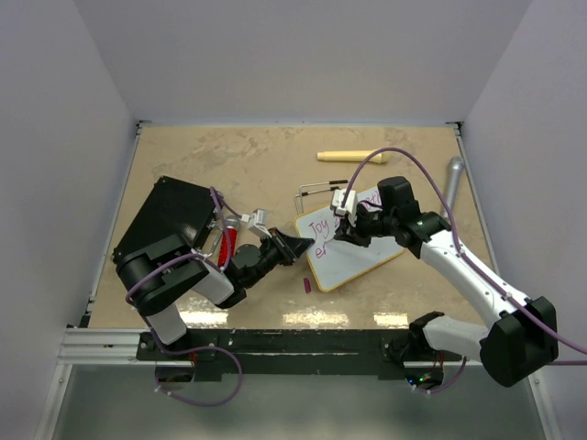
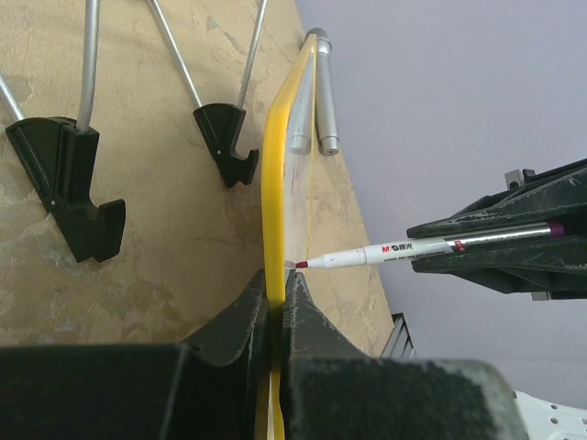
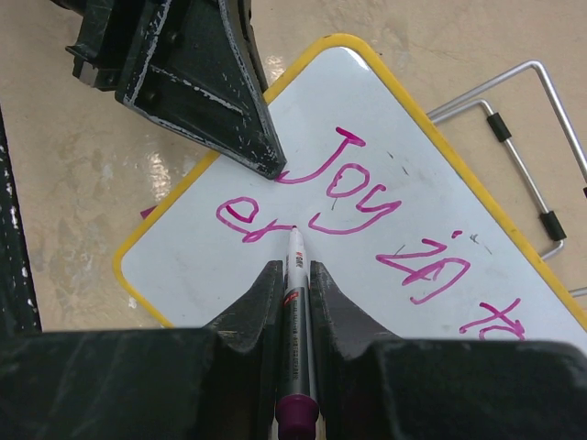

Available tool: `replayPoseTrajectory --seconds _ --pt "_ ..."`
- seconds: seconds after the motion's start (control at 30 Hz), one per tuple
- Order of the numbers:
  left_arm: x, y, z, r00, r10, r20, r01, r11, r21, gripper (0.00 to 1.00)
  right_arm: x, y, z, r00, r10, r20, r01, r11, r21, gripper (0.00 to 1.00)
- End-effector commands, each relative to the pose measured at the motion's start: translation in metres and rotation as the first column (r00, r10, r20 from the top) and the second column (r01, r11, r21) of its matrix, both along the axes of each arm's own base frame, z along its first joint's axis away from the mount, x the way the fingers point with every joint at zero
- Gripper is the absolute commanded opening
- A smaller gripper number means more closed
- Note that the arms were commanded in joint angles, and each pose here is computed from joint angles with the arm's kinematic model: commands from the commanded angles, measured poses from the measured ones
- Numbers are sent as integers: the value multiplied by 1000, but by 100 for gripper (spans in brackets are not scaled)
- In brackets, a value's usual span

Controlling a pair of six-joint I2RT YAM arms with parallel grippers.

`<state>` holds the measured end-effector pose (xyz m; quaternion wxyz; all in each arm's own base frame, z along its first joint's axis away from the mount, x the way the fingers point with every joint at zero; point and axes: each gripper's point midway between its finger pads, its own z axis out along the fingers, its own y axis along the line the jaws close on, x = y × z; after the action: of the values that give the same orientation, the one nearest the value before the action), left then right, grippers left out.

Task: Write a sentence on the whiteboard

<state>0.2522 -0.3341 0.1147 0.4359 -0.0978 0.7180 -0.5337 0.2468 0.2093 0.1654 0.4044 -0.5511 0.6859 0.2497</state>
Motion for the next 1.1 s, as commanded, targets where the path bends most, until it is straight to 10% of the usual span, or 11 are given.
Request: replayPoseTrajectory --seconds 0.0,0.2,1.07 --pt "0 2 17 996 -1 87 2 1000 -16 0 3 -1 10 999 -6 43 6 1000 13 0" --pt "-1 4 14 996 0 84 1 1000 -11 0 -41 8 23 971 237 31 -238 969 71 0" --pt "0 5 15 996 5 94 -6 1000 11 0 -25 -10 19 990 130 56 -133 989 67 0"
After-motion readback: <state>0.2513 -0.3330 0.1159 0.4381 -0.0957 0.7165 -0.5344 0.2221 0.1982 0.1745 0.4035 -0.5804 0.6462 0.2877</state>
